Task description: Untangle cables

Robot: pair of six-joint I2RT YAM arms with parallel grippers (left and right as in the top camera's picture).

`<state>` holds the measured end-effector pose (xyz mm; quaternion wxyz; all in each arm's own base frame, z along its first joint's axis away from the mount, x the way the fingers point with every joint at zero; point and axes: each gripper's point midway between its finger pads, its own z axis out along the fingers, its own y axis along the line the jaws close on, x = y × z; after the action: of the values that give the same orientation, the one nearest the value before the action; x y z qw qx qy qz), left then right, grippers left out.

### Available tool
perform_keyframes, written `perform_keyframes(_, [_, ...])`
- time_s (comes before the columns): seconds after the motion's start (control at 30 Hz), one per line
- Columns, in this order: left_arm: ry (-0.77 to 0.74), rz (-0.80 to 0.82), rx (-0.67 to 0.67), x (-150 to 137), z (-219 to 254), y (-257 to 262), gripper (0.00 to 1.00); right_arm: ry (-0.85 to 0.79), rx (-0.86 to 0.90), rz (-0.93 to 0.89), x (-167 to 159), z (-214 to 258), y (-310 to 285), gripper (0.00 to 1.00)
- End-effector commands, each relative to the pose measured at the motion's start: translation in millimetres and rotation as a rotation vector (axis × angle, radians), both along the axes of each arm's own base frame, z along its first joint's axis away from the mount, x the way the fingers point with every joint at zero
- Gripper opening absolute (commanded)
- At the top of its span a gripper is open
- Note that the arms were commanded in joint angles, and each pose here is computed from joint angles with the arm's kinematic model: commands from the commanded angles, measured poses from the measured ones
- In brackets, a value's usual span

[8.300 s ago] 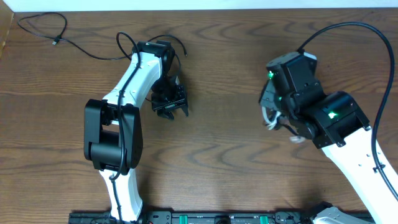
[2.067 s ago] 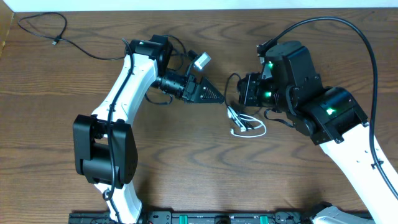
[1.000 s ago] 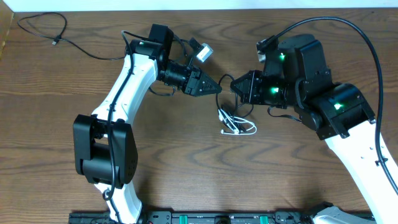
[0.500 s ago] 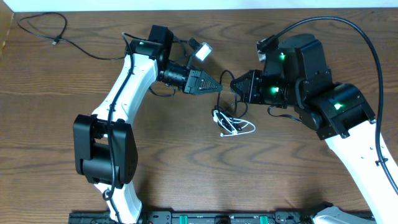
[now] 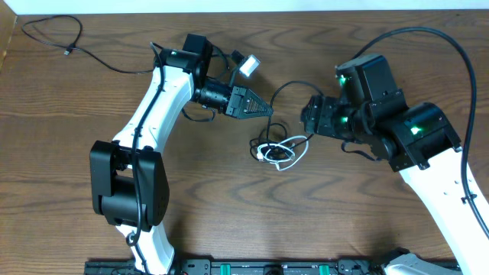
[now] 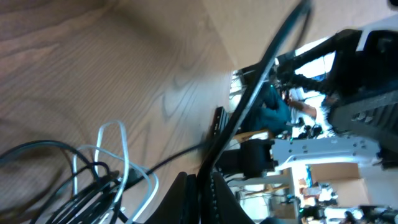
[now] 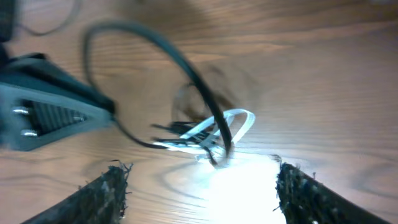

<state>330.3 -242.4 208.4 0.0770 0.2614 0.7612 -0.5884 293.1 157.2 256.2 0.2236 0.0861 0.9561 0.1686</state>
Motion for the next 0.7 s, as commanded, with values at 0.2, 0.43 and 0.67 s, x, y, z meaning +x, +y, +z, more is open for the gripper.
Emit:
perform_keyframes(0.2, [0.26,0.051,-0.165,10.8,53.6,-9.5,0.07,0.029,-0.044,0.083,-12.8,-3.7,-2.3,0.82])
perform_keyframes(0.43, [0.302,0.063,-0.18,9.5,85.4,-9.4,0.07,0.055,-0.064,0.149,-26.0,-8.2,6.2,0.83])
perform_keyframes(0.67, [0.189,0.084,-0.183,-4.7,127.1,-5.6,0.07,0.021,-0.148,0.024,-9.8,-12.7,-9.6,0.87])
